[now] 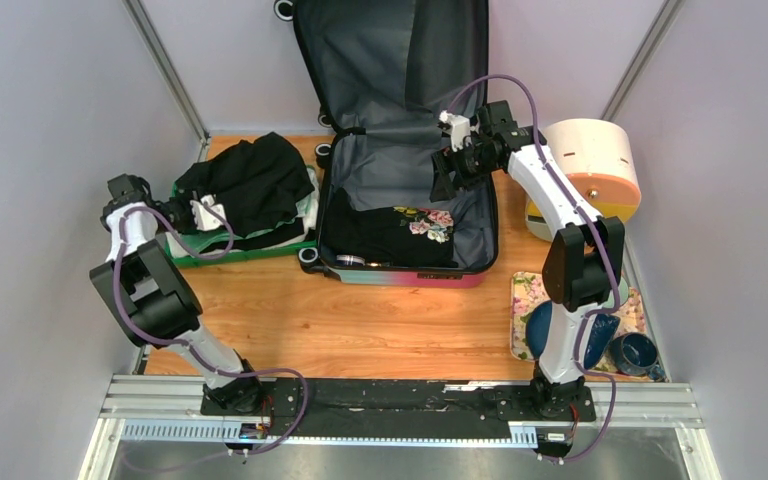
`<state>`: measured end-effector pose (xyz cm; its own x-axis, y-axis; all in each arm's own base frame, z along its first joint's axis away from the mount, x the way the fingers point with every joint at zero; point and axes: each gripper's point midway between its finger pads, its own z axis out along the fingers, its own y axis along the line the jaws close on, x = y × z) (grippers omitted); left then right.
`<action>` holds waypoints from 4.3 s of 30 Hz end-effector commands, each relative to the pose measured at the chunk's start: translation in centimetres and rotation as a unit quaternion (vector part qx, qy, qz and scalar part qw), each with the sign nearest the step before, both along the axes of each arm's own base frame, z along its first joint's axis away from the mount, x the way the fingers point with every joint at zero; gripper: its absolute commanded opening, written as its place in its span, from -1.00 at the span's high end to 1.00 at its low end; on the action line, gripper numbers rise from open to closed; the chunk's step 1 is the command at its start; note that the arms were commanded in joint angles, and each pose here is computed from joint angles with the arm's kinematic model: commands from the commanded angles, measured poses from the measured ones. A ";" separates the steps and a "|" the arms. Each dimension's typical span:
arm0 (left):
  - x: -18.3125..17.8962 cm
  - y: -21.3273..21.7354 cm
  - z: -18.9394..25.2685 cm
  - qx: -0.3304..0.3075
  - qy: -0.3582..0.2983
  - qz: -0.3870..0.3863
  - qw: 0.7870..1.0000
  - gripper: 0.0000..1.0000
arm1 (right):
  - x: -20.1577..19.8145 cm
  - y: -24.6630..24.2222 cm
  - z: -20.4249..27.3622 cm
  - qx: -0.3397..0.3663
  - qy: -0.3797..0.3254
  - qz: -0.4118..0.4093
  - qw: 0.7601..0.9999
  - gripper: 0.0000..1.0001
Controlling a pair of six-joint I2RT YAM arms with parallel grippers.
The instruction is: Open, take out, and arrange the luggage
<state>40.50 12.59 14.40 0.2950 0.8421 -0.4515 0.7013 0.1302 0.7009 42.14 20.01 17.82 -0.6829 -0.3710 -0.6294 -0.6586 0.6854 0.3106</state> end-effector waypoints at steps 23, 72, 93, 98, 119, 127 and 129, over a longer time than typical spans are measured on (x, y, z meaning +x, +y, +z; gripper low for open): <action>-4.9 -0.6 12.8 -0.230 0.165 0.172 0.944 -0.53 | -1.0 1.3 0.9 0.028 -0.005 0.036 0.999 -0.61; 6.3 -33.6 4.3 -0.283 0.246 0.261 0.889 -0.62 | 2.9 -4.2 -4.5 -0.181 -0.034 -0.050 0.982 1.00; 9.4 -35.2 -5.0 -0.280 0.301 0.384 0.827 -0.68 | 4.3 -9.7 -1.6 -0.264 -0.110 -0.132 0.949 1.00; 8.4 -35.6 -7.2 -0.258 0.322 0.410 0.814 -0.70 | 4.6 -9.9 -1.1 -0.269 -0.115 -0.137 0.946 1.00; 9.1 -38.6 0.6 -0.331 0.276 0.307 0.848 1.00 | 3.8 -6.5 1.8 -0.168 -0.124 -0.115 0.971 1.00; 8.3 -37.5 9.7 -0.362 0.167 0.239 0.885 1.00 | 4.8 -5.3 7.3 -0.105 -0.208 -0.129 0.964 1.00; 8.1 -37.6 9.8 -0.358 0.169 0.232 0.888 0.99 | 5.2 -5.3 7.9 -0.102 -0.221 -0.132 0.961 1.00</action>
<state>47.99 -24.49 19.15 -0.4259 0.2947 -0.8555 0.5765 0.8171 -0.0055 45.50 14.10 20.37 -0.5877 -0.4323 -0.6839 -0.5143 0.8521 -0.0966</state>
